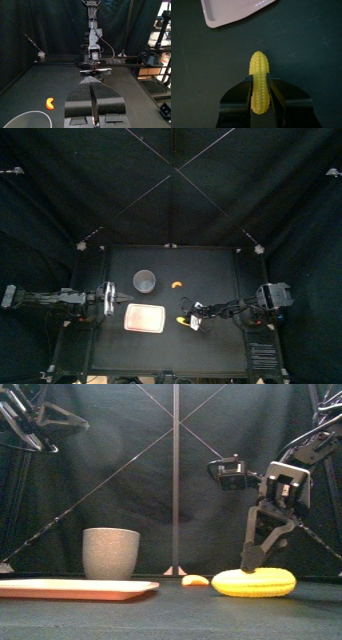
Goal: Pick the corn then place it in the grey bowl
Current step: Place corn in the grey bowl
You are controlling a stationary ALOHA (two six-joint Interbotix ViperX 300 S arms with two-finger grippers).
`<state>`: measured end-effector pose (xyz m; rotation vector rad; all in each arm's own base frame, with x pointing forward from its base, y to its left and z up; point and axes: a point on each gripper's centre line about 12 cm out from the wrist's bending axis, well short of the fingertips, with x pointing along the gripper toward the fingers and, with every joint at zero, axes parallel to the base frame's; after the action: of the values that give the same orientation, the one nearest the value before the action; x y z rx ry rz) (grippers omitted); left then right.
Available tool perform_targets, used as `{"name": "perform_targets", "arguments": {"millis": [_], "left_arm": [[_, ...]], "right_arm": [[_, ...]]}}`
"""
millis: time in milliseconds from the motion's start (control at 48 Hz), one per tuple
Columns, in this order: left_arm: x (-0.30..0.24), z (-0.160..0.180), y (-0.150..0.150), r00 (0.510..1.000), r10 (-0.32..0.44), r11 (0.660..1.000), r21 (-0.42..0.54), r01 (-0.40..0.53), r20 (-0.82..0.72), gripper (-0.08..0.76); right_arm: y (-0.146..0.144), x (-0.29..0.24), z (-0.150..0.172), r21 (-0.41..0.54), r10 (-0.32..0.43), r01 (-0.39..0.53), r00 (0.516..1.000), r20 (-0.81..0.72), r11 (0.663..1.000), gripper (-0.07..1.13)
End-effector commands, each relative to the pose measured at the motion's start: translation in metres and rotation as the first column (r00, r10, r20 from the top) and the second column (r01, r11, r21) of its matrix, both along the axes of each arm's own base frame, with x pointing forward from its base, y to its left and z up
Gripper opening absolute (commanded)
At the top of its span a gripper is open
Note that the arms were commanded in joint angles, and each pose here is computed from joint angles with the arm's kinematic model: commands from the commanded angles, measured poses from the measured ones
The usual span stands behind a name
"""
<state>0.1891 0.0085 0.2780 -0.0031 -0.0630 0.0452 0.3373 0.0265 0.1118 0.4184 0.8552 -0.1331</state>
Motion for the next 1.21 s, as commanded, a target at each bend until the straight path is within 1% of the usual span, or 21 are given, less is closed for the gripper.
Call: {"name": "perform_targets", "arguments": {"millis": [21,229,333,396,500,625,750,854,1000,1104,1208], "left_arm": [[0.001,0.007,0.000,1.000,0.001,1.000,0.004,-0.001,0.018,-0.040],[0.001,0.007,0.000,1.000,0.001,1.000,0.004,-0.001,0.020,-0.040],[0.001,0.007,0.000,1.000,0.001,1.000,0.004,-0.001,0.018,-0.040],[0.001,0.007,0.000,1.000,0.001,1.000,0.004,-0.001,0.021,-0.040],[0.001,0.007,0.000,1.000,0.001,1.000,0.004,-0.001,0.018,-0.040],[0.001,0.007,0.000,1.000,0.001,1.000,0.004,-0.001,0.018,-0.040],[0.001,0.007,0.000,1.000,0.001,1.000,0.004,-0.001,0.018,-0.040],[0.001,0.007,0.000,1.000,0.002,1.000,0.002,-0.002,0.020,-0.040],[0.001,0.007,0.000,1.000,0.001,1.000,0.004,-0.001,0.018,-0.040],[0.001,0.007,0.000,1.000,0.002,1.000,0.002,-0.002,0.018,-0.040],[0.001,0.006,0.000,1.000,0.002,1.000,0.002,-0.002,0.014,-0.040]], "right_arm": [[-0.001,0.009,0.015,-0.004,0.002,-0.002,0.999,0.048,1.000,0.51],[-0.017,0.021,0.037,-0.043,0.004,0.000,0.996,0.087,0.999,0.51],[-0.027,0.030,0.057,-0.081,0.012,-0.003,0.993,0.117,0.997,0.51],[-0.041,0.038,0.075,-0.124,0.013,0.006,0.988,0.154,0.992,0.51],[-0.067,0.053,0.105,-0.181,-0.004,0.047,0.973,0.230,0.982,0.51],[-0.097,0.078,0.139,-0.238,-0.020,0.100,0.948,0.317,0.966,0.51],[-0.123,0.104,0.168,-0.292,-0.019,0.144,0.919,0.393,0.946,0.51],[-0.134,0.127,0.178,-0.316,-0.008,0.160,0.901,0.434,0.935,0.51],[-0.143,0.163,0.181,-0.342,0.015,0.163,0.886,0.463,0.926,0.51],[-0.152,0.187,0.174,-0.357,0.018,0.168,0.886,0.462,0.919,0.51],[-0.158,0.197,0.161,-0.353,-0.001,0.168,0.904,0.427,0.920,0.52]]}}
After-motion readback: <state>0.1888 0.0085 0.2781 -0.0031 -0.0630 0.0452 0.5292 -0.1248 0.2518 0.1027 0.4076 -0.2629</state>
